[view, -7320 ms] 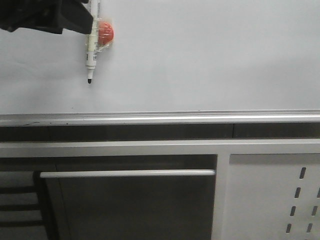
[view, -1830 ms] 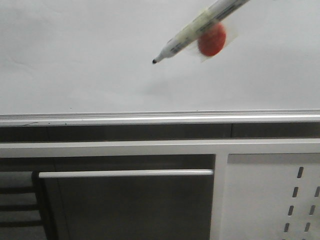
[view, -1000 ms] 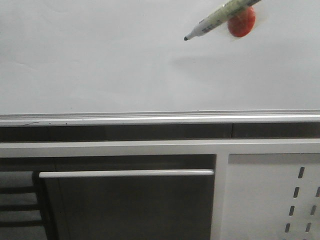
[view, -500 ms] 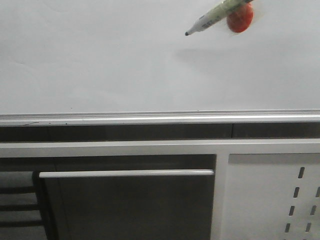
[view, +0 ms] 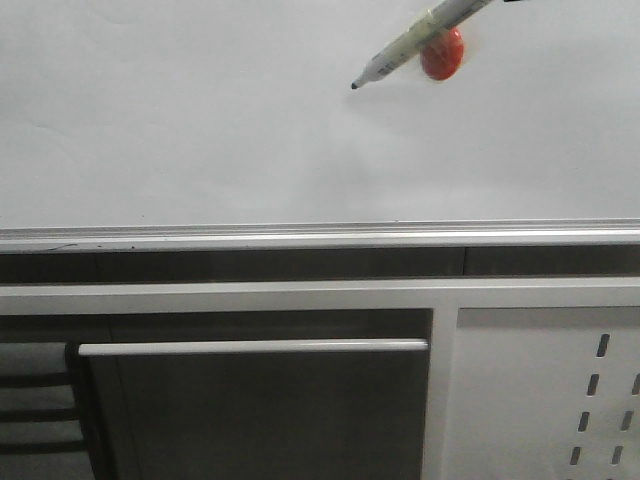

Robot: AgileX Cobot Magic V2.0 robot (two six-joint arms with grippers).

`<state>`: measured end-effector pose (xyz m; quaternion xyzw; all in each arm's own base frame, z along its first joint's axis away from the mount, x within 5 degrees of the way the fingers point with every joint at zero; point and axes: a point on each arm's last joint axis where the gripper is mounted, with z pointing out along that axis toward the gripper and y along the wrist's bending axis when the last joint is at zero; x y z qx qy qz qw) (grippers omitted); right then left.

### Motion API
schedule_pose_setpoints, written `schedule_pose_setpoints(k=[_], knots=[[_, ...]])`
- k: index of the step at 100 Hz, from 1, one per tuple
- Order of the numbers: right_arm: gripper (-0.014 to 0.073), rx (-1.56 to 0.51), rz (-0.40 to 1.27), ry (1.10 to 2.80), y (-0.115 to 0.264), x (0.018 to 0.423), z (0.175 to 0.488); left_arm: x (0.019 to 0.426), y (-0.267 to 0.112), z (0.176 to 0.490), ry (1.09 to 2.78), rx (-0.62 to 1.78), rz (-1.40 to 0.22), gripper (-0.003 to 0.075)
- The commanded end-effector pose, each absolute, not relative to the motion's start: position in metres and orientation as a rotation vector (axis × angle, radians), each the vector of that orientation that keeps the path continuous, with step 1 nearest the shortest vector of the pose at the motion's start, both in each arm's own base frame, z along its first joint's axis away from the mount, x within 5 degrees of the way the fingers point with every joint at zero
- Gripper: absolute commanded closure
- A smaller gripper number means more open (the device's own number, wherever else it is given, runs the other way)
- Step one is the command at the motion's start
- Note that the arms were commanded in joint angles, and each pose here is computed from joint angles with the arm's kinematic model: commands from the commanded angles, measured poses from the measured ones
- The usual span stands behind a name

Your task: Write number 1 on whiteboard

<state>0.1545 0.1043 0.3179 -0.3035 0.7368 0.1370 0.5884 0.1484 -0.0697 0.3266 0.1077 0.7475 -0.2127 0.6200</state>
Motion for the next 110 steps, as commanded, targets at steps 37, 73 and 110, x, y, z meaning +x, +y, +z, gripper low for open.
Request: schedule_pose_setpoints(k=[37,73,110], knots=[[0.0638,-0.693,0.228,1.673,0.12,0.189,0.315,0.149,-0.066,0.338,1.675,0.192,-0.48,0.0741],[0.0638,-0.849,0.305,1.79,0.134,0.177,0.3,0.148,-0.068,0.337,1.684,0.215,-0.501,0.0741],[0.0638,-0.919,0.468,1.703,0.122,0.13,0.355,0.147,-0.109,0.323,1.775,0.694,-0.758,0.0634]])
